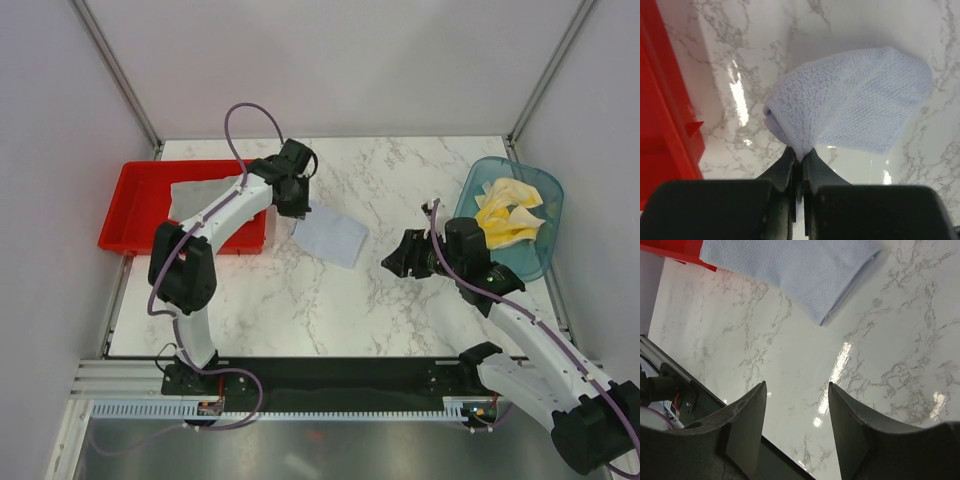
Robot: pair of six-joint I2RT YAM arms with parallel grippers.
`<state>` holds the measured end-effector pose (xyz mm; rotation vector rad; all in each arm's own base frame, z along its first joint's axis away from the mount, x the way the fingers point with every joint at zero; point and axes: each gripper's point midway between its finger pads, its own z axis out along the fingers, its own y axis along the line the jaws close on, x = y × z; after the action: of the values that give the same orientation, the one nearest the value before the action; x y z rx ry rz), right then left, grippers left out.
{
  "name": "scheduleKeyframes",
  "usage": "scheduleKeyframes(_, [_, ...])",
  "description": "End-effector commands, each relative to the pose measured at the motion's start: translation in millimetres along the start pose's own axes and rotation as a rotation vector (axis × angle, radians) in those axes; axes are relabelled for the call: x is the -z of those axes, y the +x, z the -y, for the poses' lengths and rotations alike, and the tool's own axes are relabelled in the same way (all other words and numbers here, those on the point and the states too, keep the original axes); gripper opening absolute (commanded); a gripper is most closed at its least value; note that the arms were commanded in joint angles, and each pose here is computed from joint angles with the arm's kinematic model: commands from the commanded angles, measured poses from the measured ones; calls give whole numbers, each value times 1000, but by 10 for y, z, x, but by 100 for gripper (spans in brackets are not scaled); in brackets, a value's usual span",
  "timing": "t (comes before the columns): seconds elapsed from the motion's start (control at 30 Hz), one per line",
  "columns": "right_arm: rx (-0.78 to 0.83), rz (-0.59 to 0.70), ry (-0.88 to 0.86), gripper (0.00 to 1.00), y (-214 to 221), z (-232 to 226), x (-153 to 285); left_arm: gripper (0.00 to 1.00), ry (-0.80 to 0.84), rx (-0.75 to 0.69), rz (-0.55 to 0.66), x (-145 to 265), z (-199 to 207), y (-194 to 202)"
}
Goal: Fold and stack the towels
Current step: Neatly place the folded towel into the bin
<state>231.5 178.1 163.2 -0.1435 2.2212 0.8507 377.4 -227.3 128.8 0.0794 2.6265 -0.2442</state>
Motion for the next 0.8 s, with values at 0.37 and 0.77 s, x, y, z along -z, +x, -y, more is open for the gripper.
scheduleKeyframes(0.37, [120, 32, 71, 61, -326, 58, -21, 2, -292, 58, 53, 138, -1398, -898])
scheduleKeyframes(0.77, [121, 21, 102, 61, -332, 154, -138, 2, -333, 184, 151, 230, -2042, -1312])
